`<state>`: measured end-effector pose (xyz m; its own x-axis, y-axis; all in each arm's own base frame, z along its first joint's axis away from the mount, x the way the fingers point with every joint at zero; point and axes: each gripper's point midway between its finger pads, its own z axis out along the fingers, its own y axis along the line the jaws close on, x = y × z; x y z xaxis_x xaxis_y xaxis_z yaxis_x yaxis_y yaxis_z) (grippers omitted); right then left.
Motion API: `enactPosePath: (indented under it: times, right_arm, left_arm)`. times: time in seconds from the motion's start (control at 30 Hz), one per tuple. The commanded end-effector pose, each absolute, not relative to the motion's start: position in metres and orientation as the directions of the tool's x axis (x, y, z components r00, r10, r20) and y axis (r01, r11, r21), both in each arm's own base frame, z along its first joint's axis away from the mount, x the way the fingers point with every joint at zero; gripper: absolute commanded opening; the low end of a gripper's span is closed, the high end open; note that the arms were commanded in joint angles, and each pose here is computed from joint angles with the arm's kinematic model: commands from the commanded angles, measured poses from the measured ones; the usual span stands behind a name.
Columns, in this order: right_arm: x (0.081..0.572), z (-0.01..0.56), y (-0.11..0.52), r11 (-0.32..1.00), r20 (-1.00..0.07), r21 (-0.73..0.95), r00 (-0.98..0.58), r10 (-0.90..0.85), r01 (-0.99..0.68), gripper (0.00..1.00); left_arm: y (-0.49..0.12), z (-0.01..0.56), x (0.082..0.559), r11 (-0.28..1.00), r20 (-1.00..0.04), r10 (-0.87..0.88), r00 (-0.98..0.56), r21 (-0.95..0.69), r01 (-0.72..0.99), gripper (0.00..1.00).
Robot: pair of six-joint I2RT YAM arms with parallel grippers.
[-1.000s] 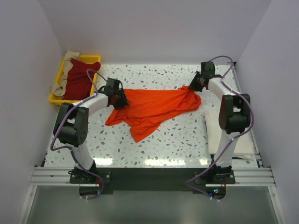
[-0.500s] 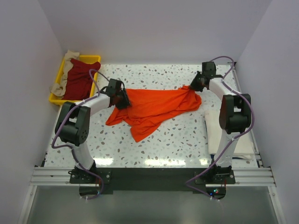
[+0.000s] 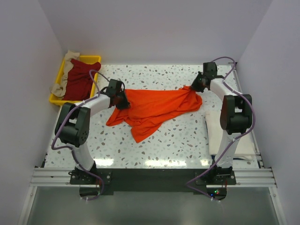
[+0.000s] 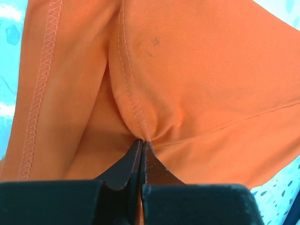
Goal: Fold and stack the t-shirts
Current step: Flatten the tshirt out
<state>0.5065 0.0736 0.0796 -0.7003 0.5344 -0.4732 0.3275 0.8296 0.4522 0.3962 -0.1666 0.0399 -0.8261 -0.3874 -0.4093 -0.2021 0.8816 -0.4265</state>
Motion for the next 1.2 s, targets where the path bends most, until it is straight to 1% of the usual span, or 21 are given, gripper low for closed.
enactPosePath:
  times: [0.0, 0.17, 0.2, 0.3, 0.33, 0.47, 0.5, 0.6, 0.7, 0.73, 0.77, 0.8, 0.83, 0.9, 0.93, 0.97, 1.0, 1.07, 1.1, 1.17]
  right_arm:
    - [0.511, 0.093, 0.071, 0.817, -0.49, 0.483, -0.677, 0.55, 0.315, 0.0]
    - [0.504, 0.099, 0.069, 0.812, -0.489, 0.487, -0.67, 0.558, 0.322, 0.0]
    - [0.503, 0.106, 0.07, 0.811, -0.499, 0.495, -0.662, 0.56, 0.313, 0.0]
    - [0.496, 0.111, 0.069, 0.81, -0.502, 0.496, -0.658, 0.561, 0.312, 0.0]
    - [0.494, 0.122, 0.069, 0.809, -0.516, 0.505, -0.646, 0.563, 0.302, 0.0]
    - [0.48, 0.144, 0.071, 0.797, -0.527, 0.534, -0.626, 0.574, 0.282, 0.0]
    - [0.476, 0.149, 0.072, 0.792, -0.53, 0.546, -0.62, 0.579, 0.273, 0.0]
    - [0.455, 0.167, 0.076, 0.771, -0.54, 0.588, -0.59, 0.6, 0.246, 0.0]
    - [0.42, 0.176, 0.08, 0.743, -0.538, 0.632, -0.564, 0.626, 0.221, 0.0]
    - [0.397, 0.154, 0.085, 0.722, -0.487, 0.646, -0.594, 0.641, 0.249, 0.0]
    - [0.383, 0.175, 0.089, 0.707, -0.515, 0.68, -0.561, 0.649, 0.194, 0.0]
    - [0.37, 0.173, 0.093, 0.694, -0.506, 0.696, -0.56, 0.656, 0.183, 0.0]
    - [0.342, 0.144, 0.099, 0.685, -0.462, 0.696, -0.596, 0.656, 0.215, 0.0]
    - [0.31, 0.152, 0.104, 0.678, -0.486, 0.716, -0.577, 0.657, 0.169, 0.0]
    - [0.286, 0.126, 0.109, 0.677, -0.452, 0.709, -0.612, 0.65, 0.196, 0.05]
    - [0.269, 0.115, 0.11, 0.678, -0.432, 0.704, -0.628, 0.647, 0.213, 0.1]
    - [0.257, 0.122, 0.111, 0.672, -0.456, 0.719, -0.61, 0.648, 0.177, 0.18]
    - [0.23, 0.092, 0.103, 0.695, -0.439, 0.677, -0.626, 0.645, 0.242, 0.29]
    - [0.227, 0.099, 0.098, 0.697, -0.473, 0.681, -0.594, 0.651, 0.222, 0.36]
    - [0.224, 0.095, 0.087, 0.72, -0.508, 0.649, -0.565, 0.65, 0.246, 0.44]
  left_arm:
    - [-0.173, 0.083, 0.41, 0.869, -0.485, -0.394, -0.781, -0.473, -0.145, 0.0]
    - [-0.161, 0.137, 0.409, 0.861, -0.552, -0.416, -0.722, -0.495, -0.118, 0.0]
    - [-0.152, 0.158, 0.411, 0.854, -0.578, -0.434, -0.691, -0.509, -0.111, 0.0]
    - [-0.127, 0.18, 0.407, 0.847, -0.6, -0.466, -0.65, -0.516, -0.13, 0.0]
    - [-0.119, 0.196, 0.404, 0.846, -0.625, -0.472, -0.622, -0.521, -0.118, 0.0]
    - [-0.086, 0.226, 0.393, 0.838, -0.655, -0.506, -0.561, -0.527, -0.141, 0.0]
    - [-0.073, 0.239, 0.39, 0.834, -0.672, -0.522, -0.525, -0.532, -0.148, 0.0]
    - [-0.051, 0.248, 0.38, 0.825, -0.681, -0.55, -0.483, -0.535, -0.185, 0.0]
    - [-0.03, 0.262, 0.364, 0.812, -0.697, -0.577, -0.426, -0.546, -0.206, 0.0]
    - [-0.026, 0.261, 0.36, 0.809, -0.696, -0.582, -0.421, -0.547, -0.214, 0.0]
    - [-0.023, 0.255, 0.355, 0.807, -0.69, -0.586, -0.424, -0.546, -0.227, 0.0]
    - [-0.015, 0.259, 0.35, 0.806, -0.701, -0.589, -0.402, -0.544, -0.234, 0.0]
    - [-0.011, 0.257, 0.347, 0.805, -0.702, -0.592, -0.397, -0.54, -0.245, 0.0]
    - [-0.006, 0.25, 0.337, 0.804, -0.699, -0.594, -0.399, -0.535, -0.26, 0.0]
    - [-0.005, 0.246, 0.334, 0.803, -0.696, -0.595, -0.402, -0.533, -0.267, 0.0]
    - [-0.006, 0.234, 0.329, 0.801, -0.685, -0.597, -0.418, -0.53, -0.277, 0.0]
    - [-0.006, 0.233, 0.324, 0.801, -0.687, -0.598, -0.412, -0.53, -0.278, 0.0]
    - [-0.005, 0.217, 0.316, 0.796, -0.675, -0.605, -0.423, -0.527, -0.298, 0.0]
    - [-0.005, 0.215, 0.313, 0.795, -0.675, -0.607, -0.419, -0.528, -0.3, 0.0]
    - [-0.005, 0.203, 0.31, 0.793, -0.665, -0.609, -0.432, -0.524, -0.312, 0.0]
